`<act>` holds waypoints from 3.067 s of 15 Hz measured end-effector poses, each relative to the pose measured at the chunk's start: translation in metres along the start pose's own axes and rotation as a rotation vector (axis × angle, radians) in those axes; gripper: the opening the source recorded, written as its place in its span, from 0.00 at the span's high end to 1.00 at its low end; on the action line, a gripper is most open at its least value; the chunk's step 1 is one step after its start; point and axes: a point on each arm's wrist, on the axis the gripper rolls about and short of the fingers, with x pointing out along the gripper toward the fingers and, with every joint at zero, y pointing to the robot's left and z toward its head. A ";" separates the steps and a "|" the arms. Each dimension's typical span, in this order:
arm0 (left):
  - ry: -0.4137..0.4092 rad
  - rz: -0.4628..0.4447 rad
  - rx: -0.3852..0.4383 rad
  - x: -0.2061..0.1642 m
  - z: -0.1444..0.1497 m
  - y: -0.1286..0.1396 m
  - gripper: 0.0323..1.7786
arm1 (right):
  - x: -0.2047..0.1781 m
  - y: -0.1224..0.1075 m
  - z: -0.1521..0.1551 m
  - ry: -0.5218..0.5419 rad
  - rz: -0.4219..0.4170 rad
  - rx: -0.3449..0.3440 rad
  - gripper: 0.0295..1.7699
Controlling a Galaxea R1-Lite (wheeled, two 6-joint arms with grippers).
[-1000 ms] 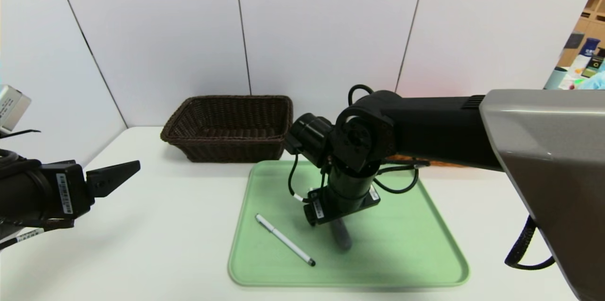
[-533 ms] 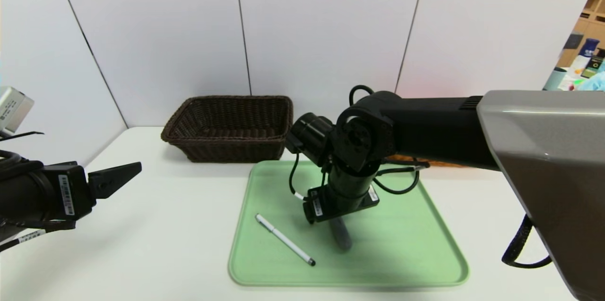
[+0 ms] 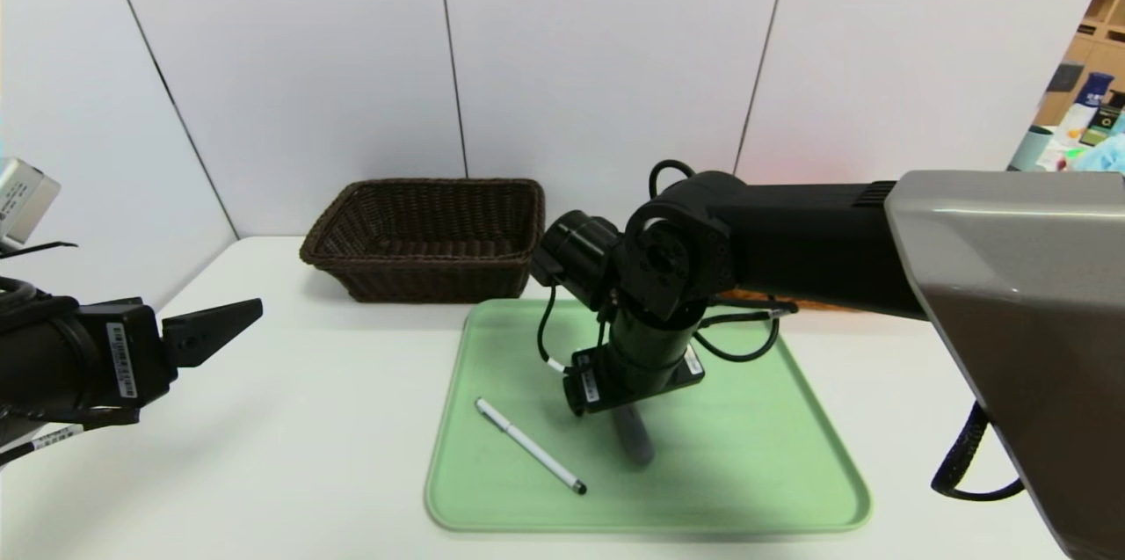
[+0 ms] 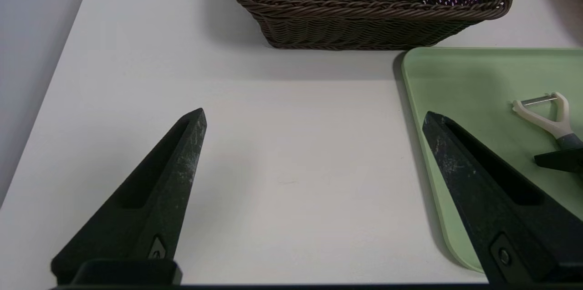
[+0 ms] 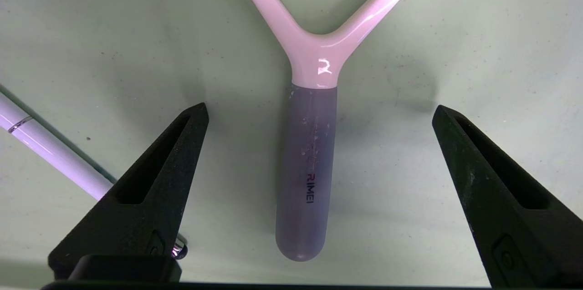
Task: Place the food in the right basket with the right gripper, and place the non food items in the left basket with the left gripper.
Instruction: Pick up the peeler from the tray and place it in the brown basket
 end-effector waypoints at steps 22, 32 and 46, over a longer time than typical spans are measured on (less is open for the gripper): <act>0.002 0.002 0.000 -0.005 -0.005 0.002 0.05 | -0.038 -0.006 -0.005 -0.058 0.033 0.030 0.88; 0.008 0.005 0.003 -0.006 -0.009 0.003 0.05 | -0.107 -0.025 -0.013 -0.226 0.107 0.064 0.88; 0.023 0.007 0.013 -0.006 -0.014 0.003 0.05 | -0.133 0.018 0.066 -1.102 0.357 -0.020 0.88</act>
